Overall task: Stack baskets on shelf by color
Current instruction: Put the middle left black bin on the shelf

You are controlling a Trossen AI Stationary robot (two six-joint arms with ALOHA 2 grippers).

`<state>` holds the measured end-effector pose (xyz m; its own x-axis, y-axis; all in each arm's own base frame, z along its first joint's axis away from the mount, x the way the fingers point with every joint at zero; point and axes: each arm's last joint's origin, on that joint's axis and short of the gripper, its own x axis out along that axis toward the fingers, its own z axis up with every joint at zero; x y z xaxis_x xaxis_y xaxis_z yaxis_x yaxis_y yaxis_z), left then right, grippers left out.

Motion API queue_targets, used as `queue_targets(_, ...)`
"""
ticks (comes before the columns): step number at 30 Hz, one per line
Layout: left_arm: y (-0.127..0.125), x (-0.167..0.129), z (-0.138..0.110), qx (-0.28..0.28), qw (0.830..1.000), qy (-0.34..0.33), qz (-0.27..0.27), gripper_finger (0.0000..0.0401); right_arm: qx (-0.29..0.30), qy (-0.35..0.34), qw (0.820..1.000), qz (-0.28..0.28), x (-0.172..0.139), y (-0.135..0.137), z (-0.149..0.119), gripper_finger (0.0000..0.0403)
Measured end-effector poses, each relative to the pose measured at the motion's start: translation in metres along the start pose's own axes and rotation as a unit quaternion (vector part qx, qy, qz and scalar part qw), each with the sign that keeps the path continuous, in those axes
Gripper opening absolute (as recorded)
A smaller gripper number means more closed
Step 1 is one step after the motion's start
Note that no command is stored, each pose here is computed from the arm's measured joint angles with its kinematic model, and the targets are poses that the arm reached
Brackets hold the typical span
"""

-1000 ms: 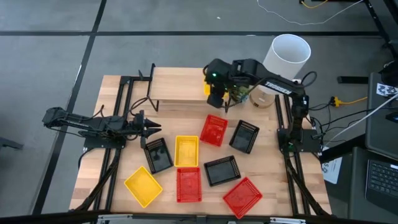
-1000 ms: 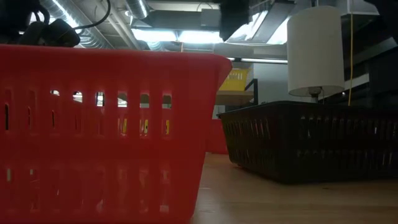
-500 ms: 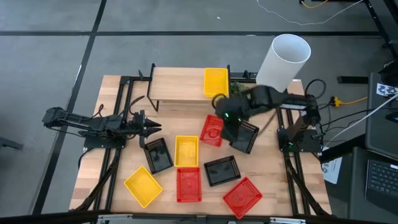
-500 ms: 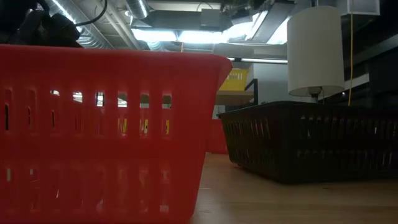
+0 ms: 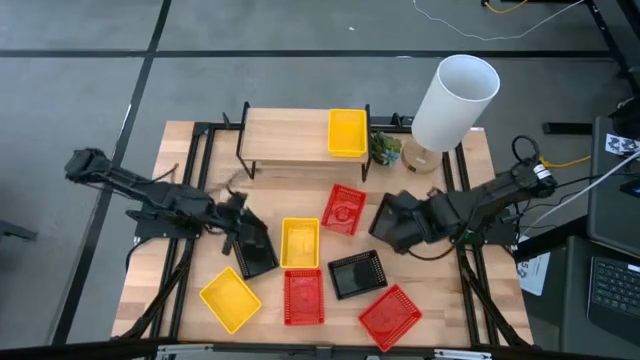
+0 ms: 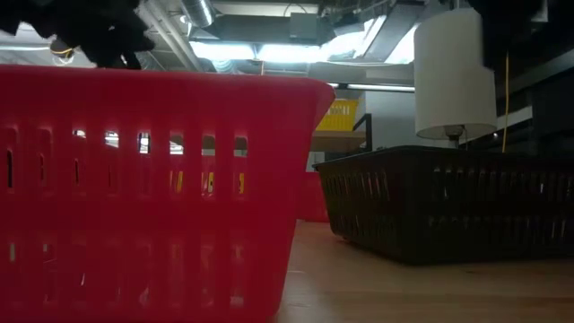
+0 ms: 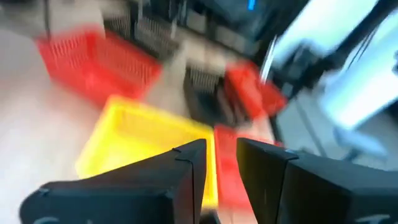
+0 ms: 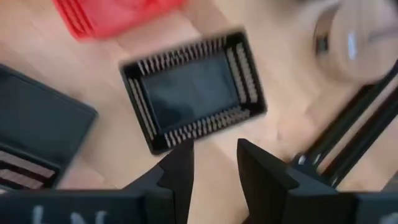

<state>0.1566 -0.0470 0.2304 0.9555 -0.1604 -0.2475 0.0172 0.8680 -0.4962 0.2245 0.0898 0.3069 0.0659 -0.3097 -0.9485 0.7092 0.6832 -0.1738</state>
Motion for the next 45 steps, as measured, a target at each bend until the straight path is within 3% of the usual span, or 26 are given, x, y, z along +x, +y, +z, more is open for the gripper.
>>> queue_targets(5, -0.023, 0.018, 0.007, -0.056, 0.988, 0.13, 0.061, 0.0081, 0.016, 0.009, 1.0, 0.009, 0.031, 0.011, -0.025, 0.0122)
queue_targets(10, -0.054, 0.032, 0.015, -0.085, 0.97, 0.206, 0.098, 0.008, 0.011, -0.004, 0.999, 0.052, 0.061, 0.025, -0.04, 0.0122)
queue_targets(18, -0.086, 0.058, -0.005, -0.032, 0.95, 0.292, 0.108, 0.008, 0.015, -0.013, 0.996, 0.086, 0.086, 0.031, -0.049, 0.0122)
queue_targets(28, -0.077, 0.088, -0.04, 0.005, 0.927, 0.328, 0.181, 0.008, 0.012, -0.031, 0.996, 0.084, 0.087, 0.031, -0.049, 0.0122)
queue_targets(32, -0.071, 0.097, -0.049, -0.015, 0.915, 0.352, 0.195, 0.008, 0.012, -0.031, 0.996, 0.084, 0.087, 0.031, -0.049, 0.0122)
queue_targets(45, -0.065, 0.108, -0.065, -0.025, 0.902, 0.368, 0.224, 0.008, 0.006, -0.031, 0.996, 0.084, 0.087, 0.031, -0.049, 0.0122)
